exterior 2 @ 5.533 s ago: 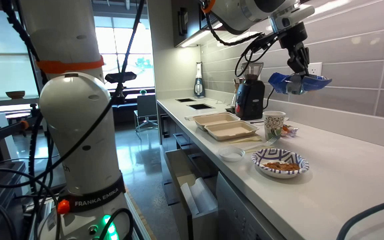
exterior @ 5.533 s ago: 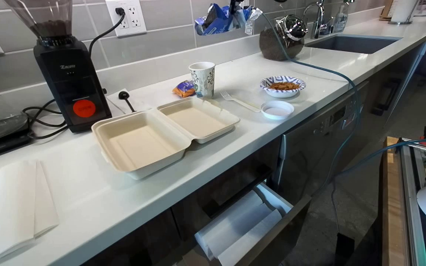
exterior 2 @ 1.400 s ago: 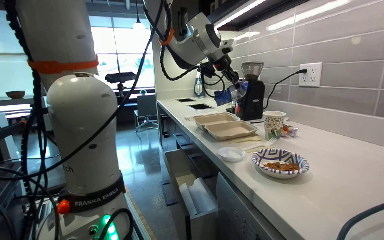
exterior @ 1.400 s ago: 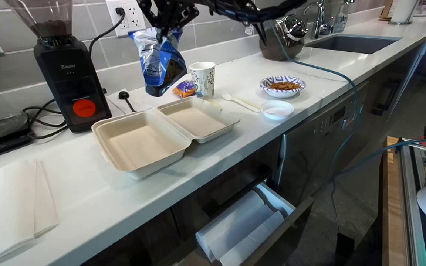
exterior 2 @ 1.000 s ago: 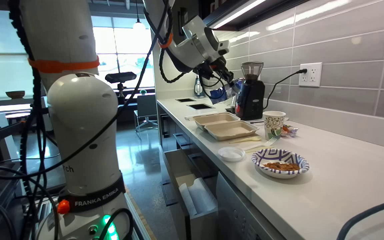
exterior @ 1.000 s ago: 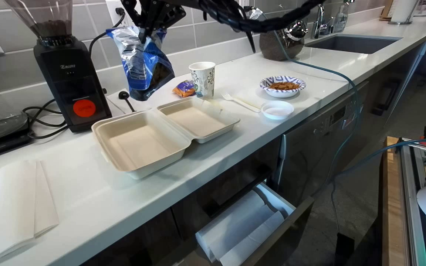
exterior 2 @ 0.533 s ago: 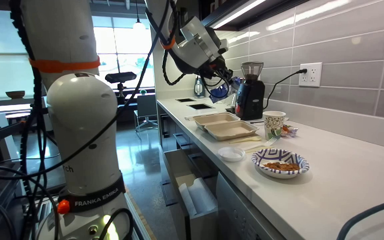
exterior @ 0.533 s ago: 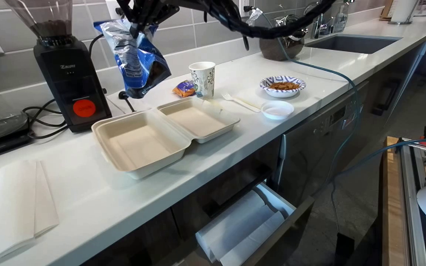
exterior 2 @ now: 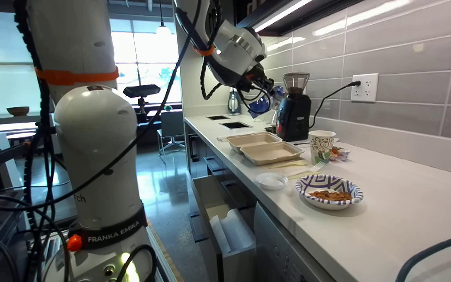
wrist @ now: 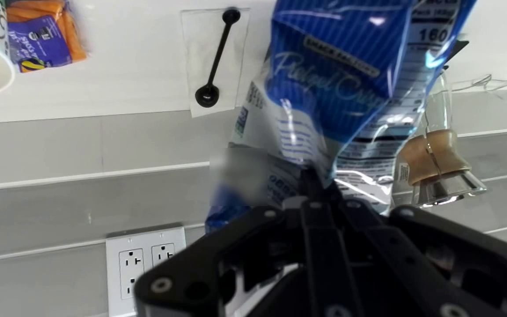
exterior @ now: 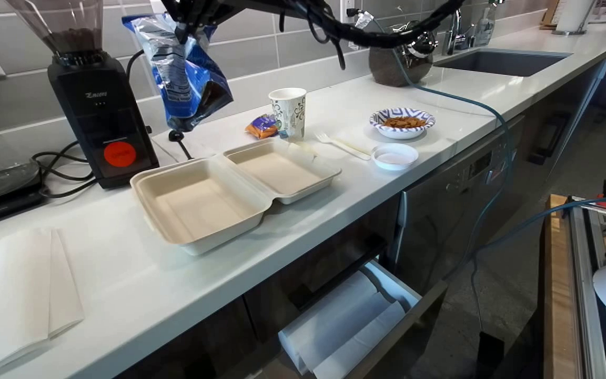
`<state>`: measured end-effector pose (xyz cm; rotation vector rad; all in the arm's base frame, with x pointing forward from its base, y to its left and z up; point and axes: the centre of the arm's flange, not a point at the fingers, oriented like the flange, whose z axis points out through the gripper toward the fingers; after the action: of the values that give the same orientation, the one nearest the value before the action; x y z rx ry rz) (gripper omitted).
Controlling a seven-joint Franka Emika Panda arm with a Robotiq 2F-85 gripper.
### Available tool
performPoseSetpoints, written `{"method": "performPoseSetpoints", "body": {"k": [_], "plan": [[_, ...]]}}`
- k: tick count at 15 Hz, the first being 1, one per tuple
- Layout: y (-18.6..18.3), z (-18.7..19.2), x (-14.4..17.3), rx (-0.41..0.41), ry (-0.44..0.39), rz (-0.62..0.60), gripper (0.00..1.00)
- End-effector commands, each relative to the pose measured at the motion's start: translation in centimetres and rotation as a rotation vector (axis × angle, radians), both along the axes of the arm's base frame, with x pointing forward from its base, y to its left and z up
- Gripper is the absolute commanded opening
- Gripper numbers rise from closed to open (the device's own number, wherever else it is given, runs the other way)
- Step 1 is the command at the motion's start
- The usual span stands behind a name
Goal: Pour the snacks out of the white and blue packet and into the food pack.
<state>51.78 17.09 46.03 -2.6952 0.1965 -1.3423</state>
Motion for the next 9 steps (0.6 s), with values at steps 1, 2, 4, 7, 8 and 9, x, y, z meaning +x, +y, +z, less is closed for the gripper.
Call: {"method": "performPoseSetpoints", "body": {"k": [1, 2, 4, 7, 8, 9], "plan": [[0.8, -2.1, 0.2, 0.029, -0.049, 0.007, 0.0], [0.9, -2.2, 0.2, 0.036, -0.045, 0.012, 0.0], [1.0, -2.5, 0.2, 0.03, -0.05, 0.011, 0.0], [1.1, -3.2, 0.2, 0.029, -0.04, 0.012, 0.0], [1.2, -3.4, 0.2, 0.03, -0.037, 0.014, 0.0], [1.2, -3.5, 0.2, 0.033, -0.033, 0.013, 0.0]]}}
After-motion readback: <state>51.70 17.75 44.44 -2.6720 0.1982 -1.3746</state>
